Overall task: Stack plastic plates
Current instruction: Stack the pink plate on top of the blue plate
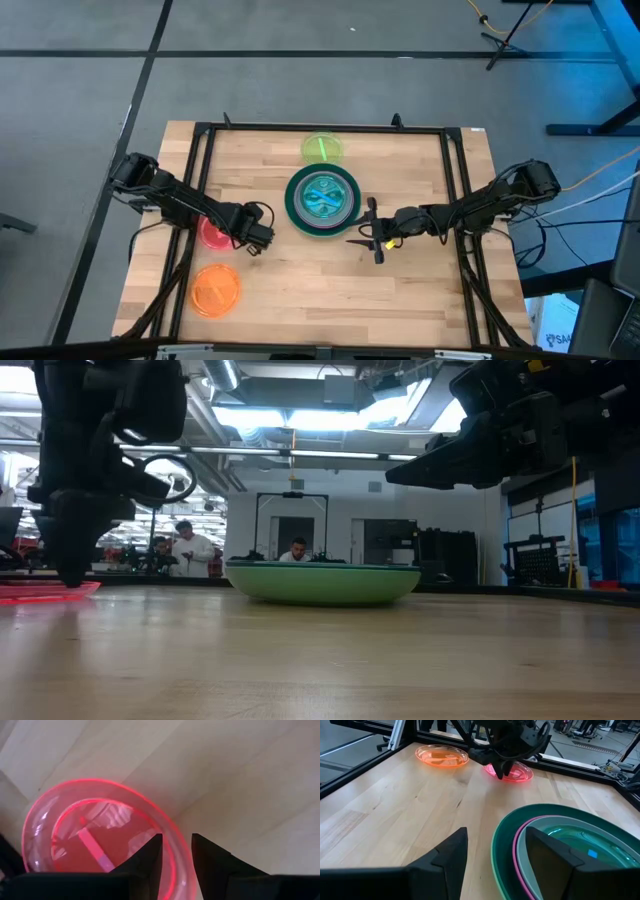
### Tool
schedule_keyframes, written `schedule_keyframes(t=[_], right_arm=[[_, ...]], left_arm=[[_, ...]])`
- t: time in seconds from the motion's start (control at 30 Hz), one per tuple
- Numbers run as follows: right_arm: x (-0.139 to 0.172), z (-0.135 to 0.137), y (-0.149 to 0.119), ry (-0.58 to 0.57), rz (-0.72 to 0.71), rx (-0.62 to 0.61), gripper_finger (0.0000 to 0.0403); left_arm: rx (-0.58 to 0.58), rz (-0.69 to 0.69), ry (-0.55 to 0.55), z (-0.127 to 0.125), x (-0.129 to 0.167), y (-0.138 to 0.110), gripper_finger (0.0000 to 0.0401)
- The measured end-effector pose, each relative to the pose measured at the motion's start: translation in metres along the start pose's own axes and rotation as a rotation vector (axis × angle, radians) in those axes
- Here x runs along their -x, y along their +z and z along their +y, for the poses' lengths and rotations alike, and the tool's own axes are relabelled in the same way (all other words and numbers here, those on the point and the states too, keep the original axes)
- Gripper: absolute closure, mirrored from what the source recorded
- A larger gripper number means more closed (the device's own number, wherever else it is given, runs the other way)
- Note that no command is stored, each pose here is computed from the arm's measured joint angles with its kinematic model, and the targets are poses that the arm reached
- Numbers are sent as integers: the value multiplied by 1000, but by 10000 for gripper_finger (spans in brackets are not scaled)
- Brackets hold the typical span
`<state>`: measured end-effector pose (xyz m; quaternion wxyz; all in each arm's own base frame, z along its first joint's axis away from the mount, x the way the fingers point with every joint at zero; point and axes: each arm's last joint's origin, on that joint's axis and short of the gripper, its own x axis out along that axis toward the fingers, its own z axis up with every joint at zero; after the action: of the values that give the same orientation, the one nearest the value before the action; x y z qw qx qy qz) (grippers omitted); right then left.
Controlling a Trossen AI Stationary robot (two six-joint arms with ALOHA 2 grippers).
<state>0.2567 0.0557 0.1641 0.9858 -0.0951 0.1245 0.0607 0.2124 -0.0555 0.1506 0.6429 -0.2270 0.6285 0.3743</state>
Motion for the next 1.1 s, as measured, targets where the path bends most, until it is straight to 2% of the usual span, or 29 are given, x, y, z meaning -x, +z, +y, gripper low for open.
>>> schedule_keyframes(t=[0.33,0.47,0.9,1.1], right_arm=[[0,0,0,0,0,0,210],[0,0,0,0,0,0,210],[0,0,0,0,0,0,210],[0,0,0,0,0,16,210]], left_arm=[[5,10,-14,4,-14,-3,303],[-40,13,-15,5,-15,-4,309],[-167,-11,3,5,-14,-3,391],[-239,-108,0,-4,0,4,397]])
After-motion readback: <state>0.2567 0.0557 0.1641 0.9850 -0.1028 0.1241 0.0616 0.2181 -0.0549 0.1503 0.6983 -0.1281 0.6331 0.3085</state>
